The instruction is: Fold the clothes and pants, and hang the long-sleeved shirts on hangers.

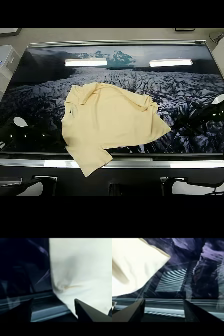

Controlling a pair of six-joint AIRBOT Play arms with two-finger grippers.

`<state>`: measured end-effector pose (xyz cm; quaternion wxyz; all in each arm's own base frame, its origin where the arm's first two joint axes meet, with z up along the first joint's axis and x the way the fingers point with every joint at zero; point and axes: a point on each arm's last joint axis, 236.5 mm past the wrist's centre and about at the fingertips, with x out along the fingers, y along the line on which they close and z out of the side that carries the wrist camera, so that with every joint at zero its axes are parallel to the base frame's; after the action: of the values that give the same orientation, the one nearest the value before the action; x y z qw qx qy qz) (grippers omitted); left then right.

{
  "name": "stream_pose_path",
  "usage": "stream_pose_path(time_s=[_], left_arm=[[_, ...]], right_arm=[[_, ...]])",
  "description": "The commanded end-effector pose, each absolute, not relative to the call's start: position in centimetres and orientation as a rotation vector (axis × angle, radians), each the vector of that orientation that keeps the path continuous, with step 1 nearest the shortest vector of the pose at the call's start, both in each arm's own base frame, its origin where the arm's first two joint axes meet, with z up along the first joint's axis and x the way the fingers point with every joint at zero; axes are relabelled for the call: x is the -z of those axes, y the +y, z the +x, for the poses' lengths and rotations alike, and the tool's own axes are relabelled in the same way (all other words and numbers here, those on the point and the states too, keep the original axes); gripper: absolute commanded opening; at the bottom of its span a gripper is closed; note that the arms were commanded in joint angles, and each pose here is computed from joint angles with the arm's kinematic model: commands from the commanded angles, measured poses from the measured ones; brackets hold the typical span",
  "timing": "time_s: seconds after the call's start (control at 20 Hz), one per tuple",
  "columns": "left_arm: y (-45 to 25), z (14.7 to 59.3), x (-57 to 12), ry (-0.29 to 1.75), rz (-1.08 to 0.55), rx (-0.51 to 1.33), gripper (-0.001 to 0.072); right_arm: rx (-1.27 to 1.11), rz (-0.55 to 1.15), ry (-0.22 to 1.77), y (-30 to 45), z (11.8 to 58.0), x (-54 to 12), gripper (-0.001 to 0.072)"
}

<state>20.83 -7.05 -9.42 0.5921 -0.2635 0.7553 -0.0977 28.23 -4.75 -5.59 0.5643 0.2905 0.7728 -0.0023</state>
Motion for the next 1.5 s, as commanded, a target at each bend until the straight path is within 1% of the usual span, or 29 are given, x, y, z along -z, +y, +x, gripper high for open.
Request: stream_pose_path(time_s=[0.0, 0.2, 0.25, 0.3, 0.35, 0.4, 0.5, 0.55, 0.7, 0.8, 0.85, 0.95, 1.05, 1.1, 1.15, 1.2, 1.25, 1.35, 1.45], left_arm=[[-8.5, 22.0, 10.4, 1.682, -0.688, 0.224, 0.0531], [-9.8, 21.5, 11.3, 1.729, -0.681, 0.247, 0.0506], [-10.1, 21.5, 11.5, 1.734, -0.67, 0.251, 0.0398], [-10.2, 21.6, 11.7, 1.728, -0.662, 0.25, 0.0163], [-10.1, 21.8, 11.6, 1.72, -0.66, 0.25, 0.0028], [-10.0, 22.0, 11.5, 1.714, -0.657, 0.25, 0.0027], [-10.0, 22.5, 11.2, 1.701, -0.652, 0.255, 0.0026], [-10.0, 22.7, 11.0, 1.698, -0.65, 0.259, 0.0026], [-10.0, 23.1, 10.5, 1.683, -0.644, 0.265, 0.0026], [-10.1, 23.0, 10.3, 1.684, -0.644, 0.271, 0.0026], [-10.1, 22.9, 10.2, 1.684, -0.643, 0.274, 0.0026], [-10.1, 22.9, 10.1, 1.681, -0.642, 0.275, 0.0026], [-10.1, 23.0, 10.0, 1.679, -0.644, 0.273, 0.0026], [-10.1, 23.0, 10.0, 1.677, -0.643, 0.273, 0.0026], [-10.2, 22.9, 9.9, 1.68, -0.643, 0.277, 0.0026], [-10.2, 22.8, 9.7, 1.682, -0.642, 0.281, 0.0026], [-10.2, 23.0, 9.4, 1.672, -0.635, 0.288, 0.0026], [-9.8, 25.6, 7.6, 1.581, -0.605, 0.297, 0.0025], [-9.0, 31.3, 2.0, 1.37, -0.537, 0.321, 0.0024]], right_arm=[[-0.003, 0.686, 1.821, -4.6, 28.1, 5.7, 0.0564], [0.003, 0.683, 1.808, -4.7, 28.4, 5.8, 0.0565], [0.006, 0.681, 1.801, -4.8, 28.5, 5.9, 0.0565], [0.013, 0.678, 1.792, -5.0, 28.7, 6.0, 0.0565], [0.02, 0.676, 1.779, -5.1, 29.0, 6.1, 0.0568], [0.027, 0.673, 1.761, -5.3, 29.4, 6.3, 0.058], [0.032, 0.691, 1.714, -5.2, 30.4, 6.7, 0.0643], [0.029, 0.714, 1.69, -4.9, 30.9, 7.1, 0.065], [0.023, 0.776, 1.65, -4.0, 31.9, 8.8, 0.0643], [-0.009, 0.821, 1.663, -3.2, 32.2, 9.7, 0.0609], [-0.034, 0.858, 1.672, -2.5, 32.3, 9.9, 0.0605], [-0.059, 0.852, 1.693, -1.8, 32.2, 10.4, 0.0594], [-0.056, 0.795, 1.679, -1.3, 32.8, 10.9, 0.0534], [-0.037, 0.789, 1.662, -0.9, 33.5, 11.1, 0.0441], [-0.015, 0.791, 1.647, -0.5, 34.1, 11.3, 0.032], [-0.017, 0.783, 1.647, 0.0, 34.4, 11.1, 0.0085], [-0.033, 0.766, 1.645, 0.3, 34.8, 10.6, 0.0046], [-0.085, 0.706, 1.592, 0.1, 36.7, 7.7, 0.0044], [-0.1, 0.613, 1.432, -1.5, 40.6, 1.7, 0.0043]])
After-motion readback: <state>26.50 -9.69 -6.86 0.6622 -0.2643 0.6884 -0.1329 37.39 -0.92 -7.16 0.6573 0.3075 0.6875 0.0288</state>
